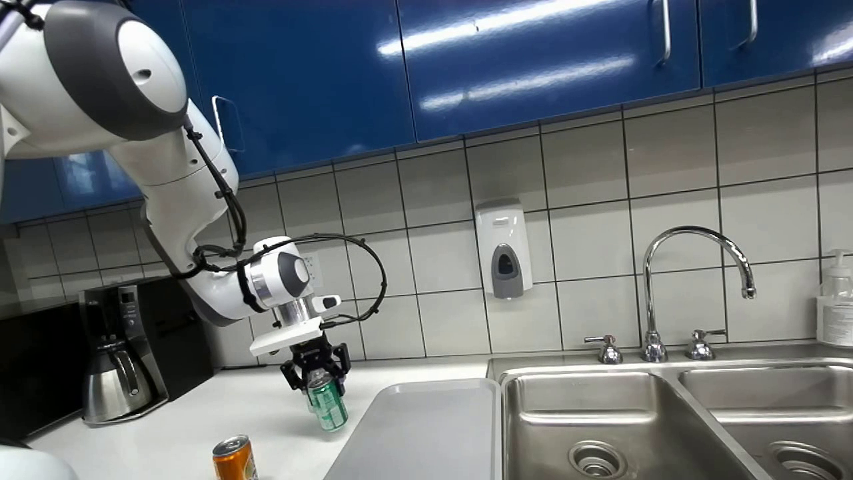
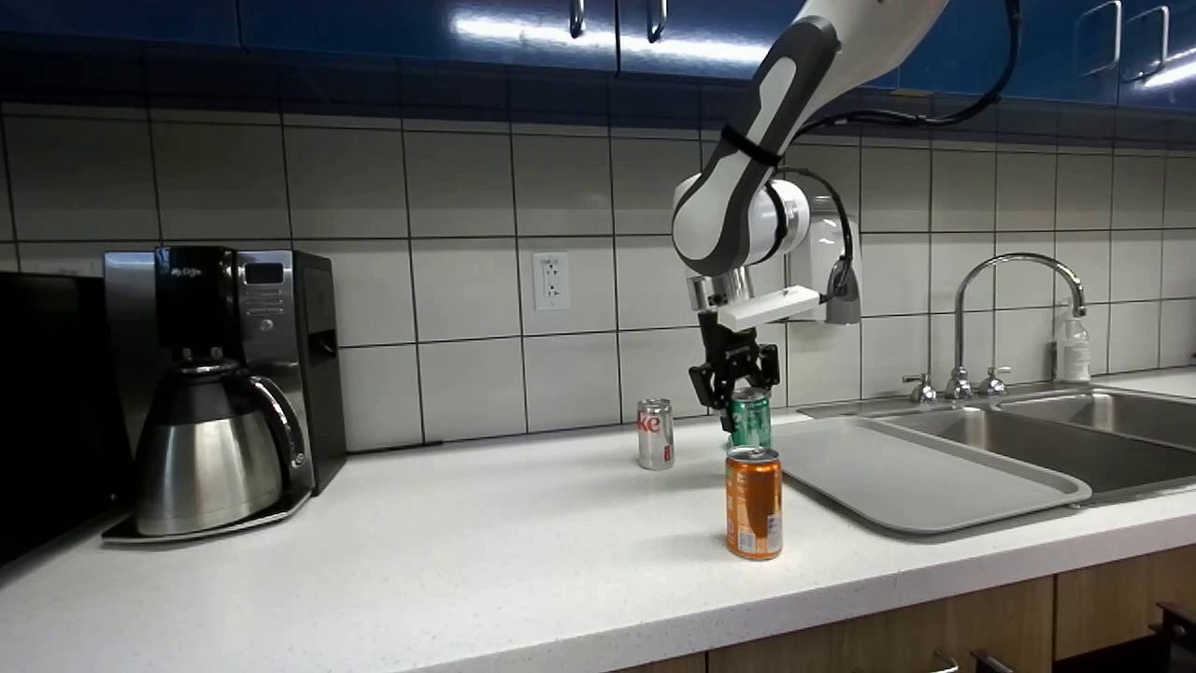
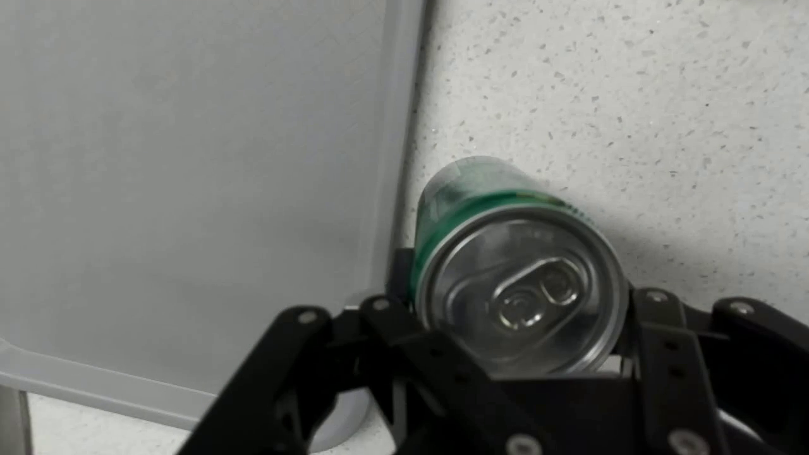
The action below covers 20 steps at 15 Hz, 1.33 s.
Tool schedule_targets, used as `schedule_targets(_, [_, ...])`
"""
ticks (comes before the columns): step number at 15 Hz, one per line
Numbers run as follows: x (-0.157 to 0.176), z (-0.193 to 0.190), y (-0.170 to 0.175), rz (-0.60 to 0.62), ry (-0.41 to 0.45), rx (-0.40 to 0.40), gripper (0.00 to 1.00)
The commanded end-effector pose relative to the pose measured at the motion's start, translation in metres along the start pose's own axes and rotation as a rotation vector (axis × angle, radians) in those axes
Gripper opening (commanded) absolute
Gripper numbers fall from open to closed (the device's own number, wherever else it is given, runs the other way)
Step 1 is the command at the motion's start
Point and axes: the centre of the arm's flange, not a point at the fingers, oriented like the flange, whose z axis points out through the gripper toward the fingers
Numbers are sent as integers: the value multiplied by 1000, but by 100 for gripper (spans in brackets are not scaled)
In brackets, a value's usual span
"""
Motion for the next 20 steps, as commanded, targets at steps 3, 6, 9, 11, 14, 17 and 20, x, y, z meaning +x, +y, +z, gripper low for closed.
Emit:
schedule_targets(3, [-3, -8, 31, 108, -11, -52, 38])
schedule_targets(6, [-5, -3, 48, 156, -15, -50, 38])
schedule_targets(9, [-7, 2, 64, 197, -20, -51, 38])
schedule_targets(11, [-9, 6, 77, 225, -23, -51, 38])
schedule_targets(14, [-13, 11, 98, 264, -30, -54, 38])
schedule_targets(17, [-20, 19, 122, 308, -41, -57, 38])
schedule_targets(20, [-27, 28, 143, 346, -57, -60, 38])
